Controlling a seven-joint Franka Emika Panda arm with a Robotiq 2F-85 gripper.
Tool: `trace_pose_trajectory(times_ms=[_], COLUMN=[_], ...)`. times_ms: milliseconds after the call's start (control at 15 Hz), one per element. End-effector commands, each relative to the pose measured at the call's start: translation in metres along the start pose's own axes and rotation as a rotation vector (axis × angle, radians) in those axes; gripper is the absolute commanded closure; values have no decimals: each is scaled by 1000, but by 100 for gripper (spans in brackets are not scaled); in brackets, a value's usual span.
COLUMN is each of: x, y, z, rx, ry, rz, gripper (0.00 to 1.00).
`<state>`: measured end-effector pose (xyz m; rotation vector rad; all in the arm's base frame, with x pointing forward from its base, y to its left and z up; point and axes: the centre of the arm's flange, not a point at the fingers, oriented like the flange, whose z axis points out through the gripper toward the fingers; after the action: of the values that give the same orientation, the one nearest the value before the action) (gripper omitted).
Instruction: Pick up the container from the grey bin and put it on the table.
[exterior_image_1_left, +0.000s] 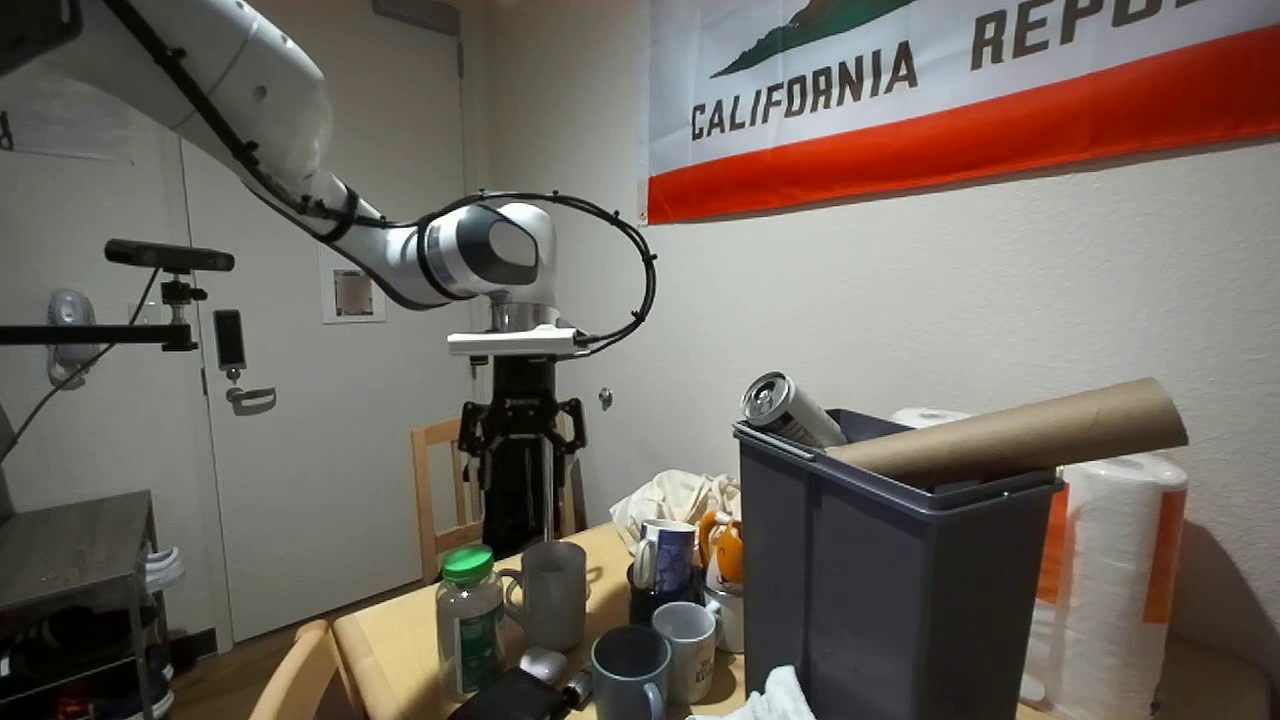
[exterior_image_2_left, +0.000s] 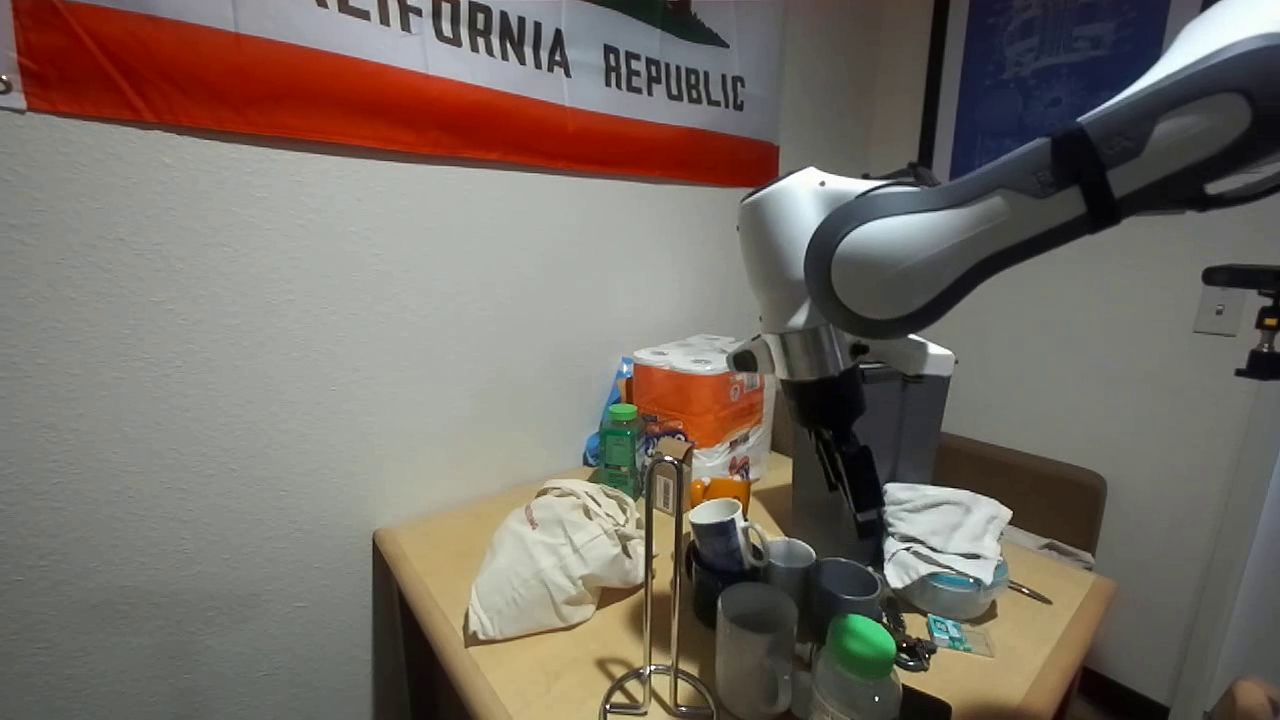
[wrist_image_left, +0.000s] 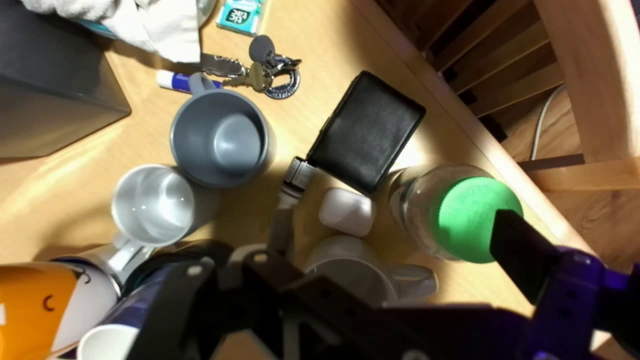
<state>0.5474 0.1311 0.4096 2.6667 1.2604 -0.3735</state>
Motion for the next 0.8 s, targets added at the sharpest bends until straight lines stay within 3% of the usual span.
trace_pose_trajectory(times_ms=[0, 333, 733], x=[-15, -47, -93], y=[31, 65, 88], z=[-48, -112, -160], rx=[12, -18, -54], ry=[45, 189, 312], rz=[58, 166, 274], gripper=[0, 0, 0])
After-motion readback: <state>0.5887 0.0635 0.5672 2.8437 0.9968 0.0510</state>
